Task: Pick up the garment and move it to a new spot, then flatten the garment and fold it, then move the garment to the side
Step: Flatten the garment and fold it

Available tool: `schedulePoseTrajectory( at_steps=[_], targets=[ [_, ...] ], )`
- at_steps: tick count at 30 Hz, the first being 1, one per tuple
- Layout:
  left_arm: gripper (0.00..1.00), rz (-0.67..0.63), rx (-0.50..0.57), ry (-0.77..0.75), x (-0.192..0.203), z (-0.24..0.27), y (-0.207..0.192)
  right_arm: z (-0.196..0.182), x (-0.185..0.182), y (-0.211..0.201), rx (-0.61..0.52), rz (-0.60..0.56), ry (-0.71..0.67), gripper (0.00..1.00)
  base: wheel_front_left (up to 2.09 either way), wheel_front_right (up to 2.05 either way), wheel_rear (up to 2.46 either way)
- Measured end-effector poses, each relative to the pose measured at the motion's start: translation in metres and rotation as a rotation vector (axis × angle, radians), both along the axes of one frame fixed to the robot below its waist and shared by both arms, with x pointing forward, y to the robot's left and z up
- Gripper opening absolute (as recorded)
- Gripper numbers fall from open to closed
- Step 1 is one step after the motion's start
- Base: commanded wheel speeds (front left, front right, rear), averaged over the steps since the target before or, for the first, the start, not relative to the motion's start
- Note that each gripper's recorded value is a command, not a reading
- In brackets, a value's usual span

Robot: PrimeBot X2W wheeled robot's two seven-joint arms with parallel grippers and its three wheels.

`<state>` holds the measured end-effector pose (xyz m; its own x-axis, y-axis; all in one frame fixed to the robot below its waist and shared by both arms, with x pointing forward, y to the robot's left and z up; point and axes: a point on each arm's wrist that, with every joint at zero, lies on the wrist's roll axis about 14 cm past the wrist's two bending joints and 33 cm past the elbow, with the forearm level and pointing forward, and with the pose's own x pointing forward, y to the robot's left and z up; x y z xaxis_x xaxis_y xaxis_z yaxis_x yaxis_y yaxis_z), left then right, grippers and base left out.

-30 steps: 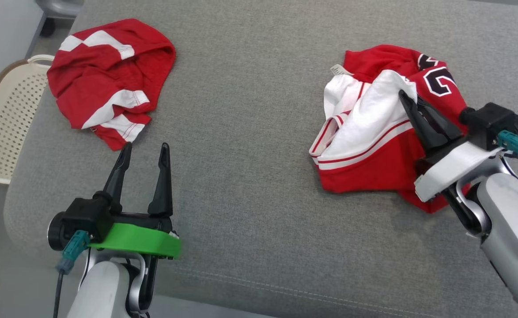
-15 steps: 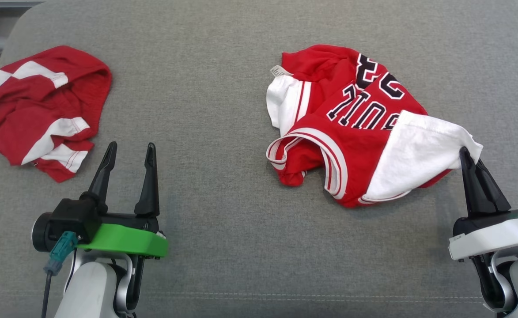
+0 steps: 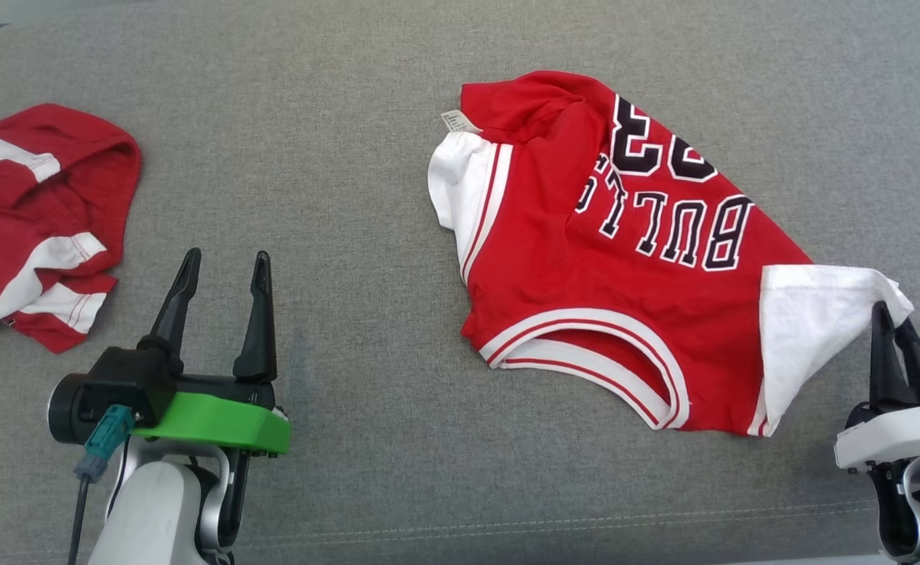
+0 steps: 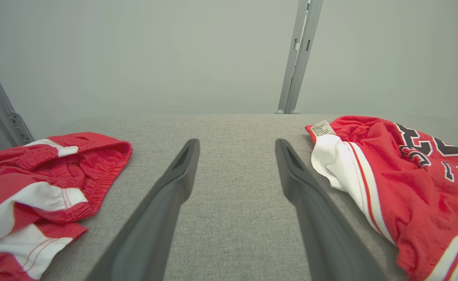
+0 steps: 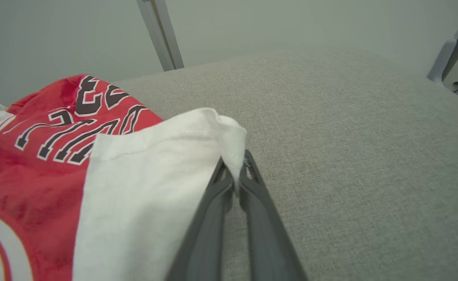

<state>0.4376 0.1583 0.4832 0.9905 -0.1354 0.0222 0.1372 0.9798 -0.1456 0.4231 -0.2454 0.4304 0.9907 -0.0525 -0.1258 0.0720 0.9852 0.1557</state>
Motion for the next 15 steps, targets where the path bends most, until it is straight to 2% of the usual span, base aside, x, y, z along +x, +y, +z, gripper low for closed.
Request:
schedulePoseTrajectory(
  at_steps=[7,11,15],
  targets=[
    [1.0,0.006,-0.003,-0.005,-0.001,0.003,0.001,0.016,0.0,-0.025,-0.02,-0.091,-0.048,1.0,0.0,0.0,0.0],
    [1.0,0.012,0.001,-0.012,-0.003,0.007,0.003,0.047,0.007,-0.035,-0.045,-0.124,-0.142,1.0,0.0,0.0,0.0],
    [1.0,0.024,-0.001,-0.023,-0.007,0.012,0.005,0.082,0.014,-0.02,-0.074,-0.088,-0.246,1.0,0.0,0.0,0.0]
  ],
)
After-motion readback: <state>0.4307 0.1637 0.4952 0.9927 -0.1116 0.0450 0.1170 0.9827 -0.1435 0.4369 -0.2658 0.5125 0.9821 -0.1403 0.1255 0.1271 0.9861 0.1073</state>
